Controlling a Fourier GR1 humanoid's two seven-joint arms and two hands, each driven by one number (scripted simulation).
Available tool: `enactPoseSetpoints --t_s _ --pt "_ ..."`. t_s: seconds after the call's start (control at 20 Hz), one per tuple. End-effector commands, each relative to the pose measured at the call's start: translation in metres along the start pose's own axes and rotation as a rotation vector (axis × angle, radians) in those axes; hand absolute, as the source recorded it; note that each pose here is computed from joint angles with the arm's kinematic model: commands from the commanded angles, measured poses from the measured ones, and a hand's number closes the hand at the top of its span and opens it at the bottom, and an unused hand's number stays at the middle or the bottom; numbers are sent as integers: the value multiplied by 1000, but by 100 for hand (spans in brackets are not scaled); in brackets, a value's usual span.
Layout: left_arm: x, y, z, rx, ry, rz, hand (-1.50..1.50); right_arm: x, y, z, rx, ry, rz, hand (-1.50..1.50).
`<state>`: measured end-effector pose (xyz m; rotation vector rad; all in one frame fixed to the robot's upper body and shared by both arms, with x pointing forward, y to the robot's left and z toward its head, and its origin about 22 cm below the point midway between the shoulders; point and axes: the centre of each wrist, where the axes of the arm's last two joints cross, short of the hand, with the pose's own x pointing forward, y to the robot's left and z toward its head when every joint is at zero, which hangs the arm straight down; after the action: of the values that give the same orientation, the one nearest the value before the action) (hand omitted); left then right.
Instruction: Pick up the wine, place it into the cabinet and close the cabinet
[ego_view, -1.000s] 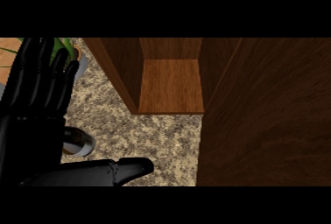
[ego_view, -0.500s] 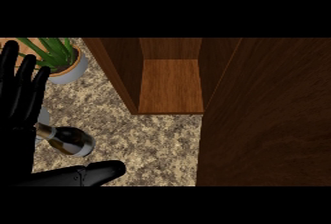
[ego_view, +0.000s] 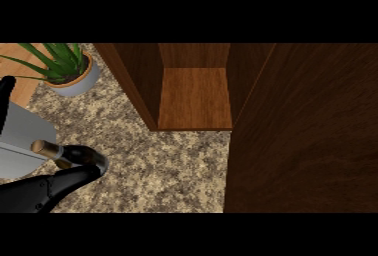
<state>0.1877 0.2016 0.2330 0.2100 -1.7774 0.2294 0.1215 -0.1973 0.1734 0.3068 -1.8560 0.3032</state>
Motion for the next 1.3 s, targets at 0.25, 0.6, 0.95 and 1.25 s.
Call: enactPoseSetpoints --t_s 0.25,0.6,0.95,1.25 --pt "-5 38 13 21 0 -48 -150 49 0 28 13 -77 -14 -150" --pt "-19 70 -5 75 58 -47 -150 50 1 29 18 -85 -4 -150" --pt "-70 96 -15 103 110 -31 -150 49 5 27 0 -94 -22 -150" --pt "-108 108 -6 87 174 -40 -150 53 5 30 8 -81 -25 -150"
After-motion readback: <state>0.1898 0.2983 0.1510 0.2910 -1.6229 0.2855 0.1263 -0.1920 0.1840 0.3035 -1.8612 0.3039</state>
